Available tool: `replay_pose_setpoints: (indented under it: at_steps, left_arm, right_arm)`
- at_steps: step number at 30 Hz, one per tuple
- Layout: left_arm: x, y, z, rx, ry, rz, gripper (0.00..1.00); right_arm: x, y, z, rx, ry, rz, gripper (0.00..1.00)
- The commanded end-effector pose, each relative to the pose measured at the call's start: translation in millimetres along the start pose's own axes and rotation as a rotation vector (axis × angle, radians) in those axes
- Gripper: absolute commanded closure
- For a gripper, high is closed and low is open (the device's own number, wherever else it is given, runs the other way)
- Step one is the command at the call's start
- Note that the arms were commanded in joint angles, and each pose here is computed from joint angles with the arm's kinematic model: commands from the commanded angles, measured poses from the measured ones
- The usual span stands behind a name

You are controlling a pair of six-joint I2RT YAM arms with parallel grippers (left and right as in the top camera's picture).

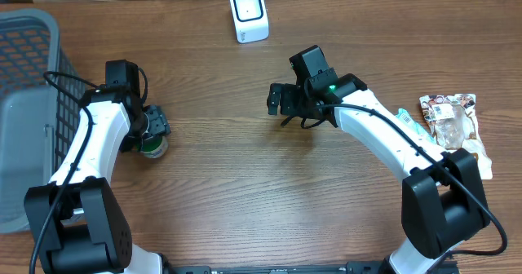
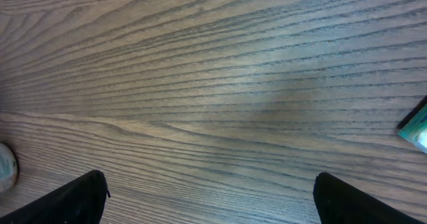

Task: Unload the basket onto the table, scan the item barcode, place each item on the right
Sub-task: 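Push the green-lidded jar toward table center with the left gripper, then lower the right gripper over the green-lidded jar and grasp it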

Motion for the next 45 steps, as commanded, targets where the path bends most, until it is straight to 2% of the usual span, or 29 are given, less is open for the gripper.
replay_pose_setpoints:
  at_steps: [1, 10, 15, 23, 25, 32, 35, 43, 45]
  left_arm:
    - [5, -4, -10, -0.039, -0.06, 0.004, 0.32]
    - [10, -29, -64, -0.233, -0.125, -0.019, 0.3]
    - [18, -57, -116, -0.388, -0.261, -0.033, 0.29]
    - [35, -88, -171, -0.513, -0.495, -0.027, 0.28]
    - [37, -91, -176, -0.516, -0.515, -0.028, 0.28]
    - [34, -79, -169, -0.47, -0.464, -0.066, 0.28]
    - [31, -65, -157, -0.393, -0.425, -0.078, 0.28]
    - [31, -6, -91, -0.151, -0.331, -0.058, 0.23]
    - [30, 5, -74, -0.097, -0.314, -0.059, 0.19]
  right_arm:
    - [-1, 0, 0, 0.01, -0.008, -0.001, 0.0]
    - [-1, 1, 0, 0.011, -0.007, -0.005, 0.0]
    - [-1, 0, 0, 0.01, -0.007, -0.004, 0.0]
    - [-1, 1, 0, 0.01, -0.007, -0.004, 0.0]
    - [-1, 0, 0, 0.01, -0.007, -0.004, 0.0]
    - [-1, 0, 0, 0.01, -0.007, -0.004, 0.0]
    - [-1, 0, 0, 0.01, -0.008, -0.003, 0.0]
    - [-1, 1, 5, 0.055, 0.023, -0.004, 0.0]
    - [-1, 1, 18, 0.129, 0.104, -0.006, 0.07]
Point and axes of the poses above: each gripper's point midway between its finger pads, its own x axis back along the fingers, its own z axis along the line the jaws close on, y = z × x, the point moved 5 cm from there along x, back along the fingers, and after that the axes turned 9 degrees about x, right-handed, at the moved point
